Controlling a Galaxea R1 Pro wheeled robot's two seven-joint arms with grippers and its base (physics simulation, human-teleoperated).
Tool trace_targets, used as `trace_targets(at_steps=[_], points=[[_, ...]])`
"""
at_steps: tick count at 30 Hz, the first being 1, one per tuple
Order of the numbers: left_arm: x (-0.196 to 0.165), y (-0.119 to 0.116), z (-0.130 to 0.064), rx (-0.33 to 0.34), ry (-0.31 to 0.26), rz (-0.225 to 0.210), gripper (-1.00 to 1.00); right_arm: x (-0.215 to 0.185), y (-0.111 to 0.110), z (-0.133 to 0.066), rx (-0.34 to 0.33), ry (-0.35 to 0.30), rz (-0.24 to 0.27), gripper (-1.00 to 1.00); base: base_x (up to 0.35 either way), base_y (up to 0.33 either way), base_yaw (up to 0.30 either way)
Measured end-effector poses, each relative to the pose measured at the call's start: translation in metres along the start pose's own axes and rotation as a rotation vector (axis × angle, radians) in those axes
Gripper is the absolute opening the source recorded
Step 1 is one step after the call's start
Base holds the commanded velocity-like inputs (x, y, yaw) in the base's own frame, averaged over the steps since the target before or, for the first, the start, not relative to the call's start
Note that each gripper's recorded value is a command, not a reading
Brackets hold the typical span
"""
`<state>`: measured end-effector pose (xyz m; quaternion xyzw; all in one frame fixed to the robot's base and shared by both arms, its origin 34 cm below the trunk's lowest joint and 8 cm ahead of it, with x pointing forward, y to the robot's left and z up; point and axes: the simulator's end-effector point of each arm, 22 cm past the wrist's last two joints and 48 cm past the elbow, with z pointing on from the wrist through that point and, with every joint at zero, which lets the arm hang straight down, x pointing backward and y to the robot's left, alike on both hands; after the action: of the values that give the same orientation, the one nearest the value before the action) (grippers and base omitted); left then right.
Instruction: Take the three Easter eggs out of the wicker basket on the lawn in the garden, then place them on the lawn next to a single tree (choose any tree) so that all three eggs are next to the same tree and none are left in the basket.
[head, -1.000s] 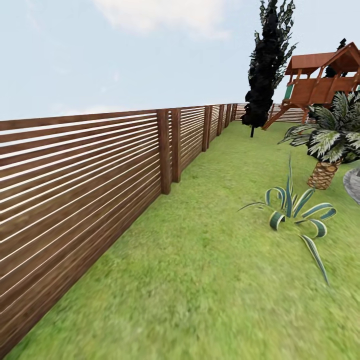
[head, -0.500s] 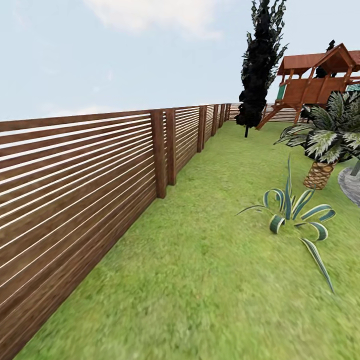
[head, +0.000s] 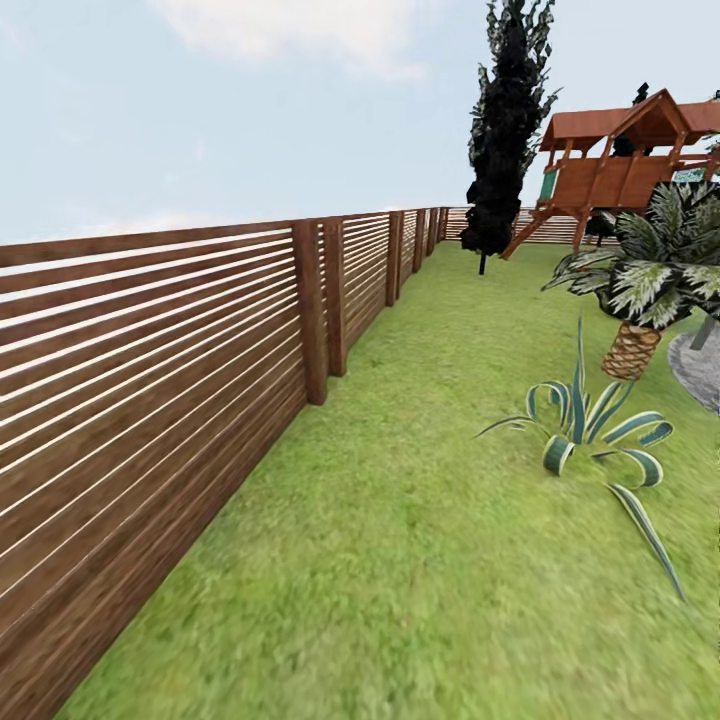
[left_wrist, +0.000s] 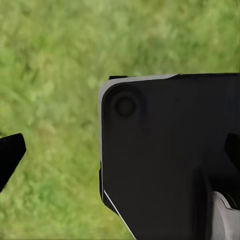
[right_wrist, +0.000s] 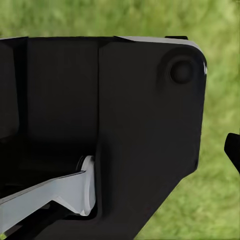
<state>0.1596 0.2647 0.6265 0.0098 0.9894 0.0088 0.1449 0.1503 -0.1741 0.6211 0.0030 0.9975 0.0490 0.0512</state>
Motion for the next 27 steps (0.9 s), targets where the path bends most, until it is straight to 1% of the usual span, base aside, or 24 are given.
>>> trace_targets(at_steps=[8, 11, 27], points=[[0.0, 0.0, 0.0, 0.0, 0.0, 0.0, 1.0, 0.0, -0.0001, 0.0, 0.0, 0.0, 0.0, 1.0, 0.311, 0.183, -0.041], [0.0001, 0.0, 0.0, 0.0, 0.0, 0.0, 1.0, 0.0, 0.0, 0.0, 0.0, 0.0, 0.0, 1.0, 0.31, 0.183, -0.13], [0.0, 0.0001, 0.0, 0.0, 0.0, 0.0, 1.0, 0.0, 0.0, 0.0, 0.0, 0.0, 0.0, 1.0, 0.31, 0.17, -0.248]])
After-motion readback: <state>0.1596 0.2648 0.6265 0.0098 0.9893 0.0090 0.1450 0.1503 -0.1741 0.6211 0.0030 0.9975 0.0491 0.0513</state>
